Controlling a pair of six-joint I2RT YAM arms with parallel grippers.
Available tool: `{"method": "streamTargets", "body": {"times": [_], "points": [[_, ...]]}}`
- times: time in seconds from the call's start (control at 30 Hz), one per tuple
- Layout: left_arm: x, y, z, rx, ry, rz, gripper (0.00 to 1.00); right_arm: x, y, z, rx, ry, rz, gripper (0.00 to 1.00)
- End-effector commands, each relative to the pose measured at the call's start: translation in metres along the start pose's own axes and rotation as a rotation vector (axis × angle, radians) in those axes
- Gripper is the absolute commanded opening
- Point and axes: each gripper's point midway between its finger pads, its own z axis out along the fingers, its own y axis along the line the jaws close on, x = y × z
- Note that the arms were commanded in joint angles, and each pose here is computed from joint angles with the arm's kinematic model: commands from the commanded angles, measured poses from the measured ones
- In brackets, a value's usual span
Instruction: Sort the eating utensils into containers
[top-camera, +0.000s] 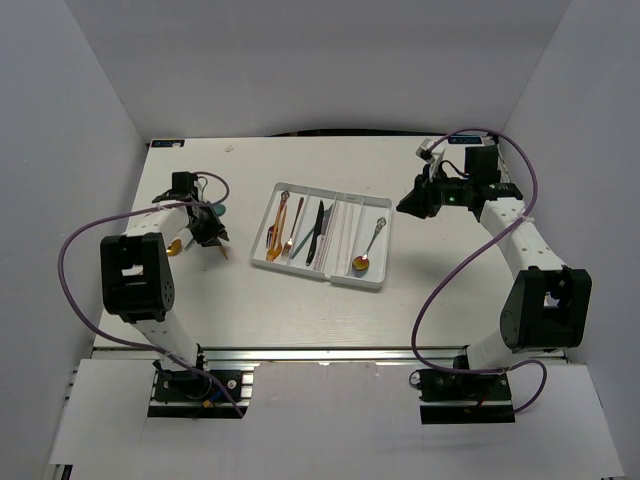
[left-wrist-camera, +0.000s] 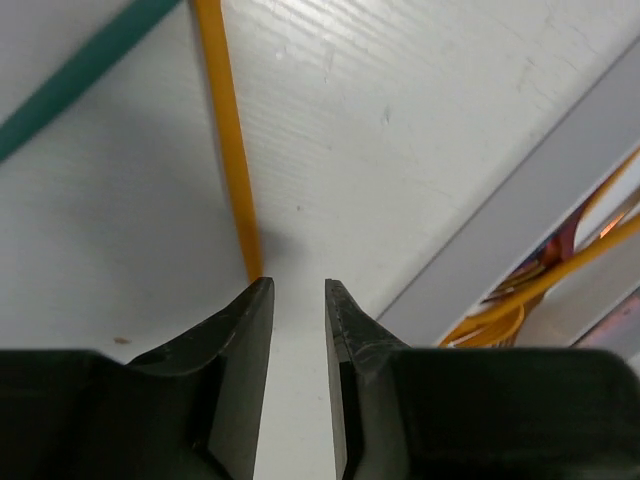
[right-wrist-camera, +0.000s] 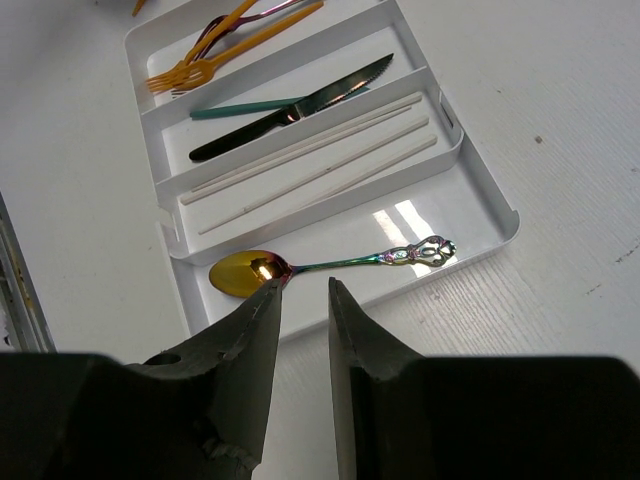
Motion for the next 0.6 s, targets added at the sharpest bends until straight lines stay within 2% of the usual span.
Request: {"method": "streamTargets", "body": {"times": [0.0,0.13,0.57], "points": [[-0.028,0.003,-0.001,-0.056,-0.070,0.047,0.38,-0.004,0.003,-0.004,-0.010,-0.007,-0.028,0.32],[-0.036,0.009,0.010,-0.097,-0.070,0.059,0.42,-0.002,0.004,-0.004,-0.012,0.001,-0.027,0.32],[-0.059,0.025,0.039,-0.200,-0.073,0.113,0.43,-0.004,-0.001,-0.003,-0.015,0.016,-0.026,0.32]]}}
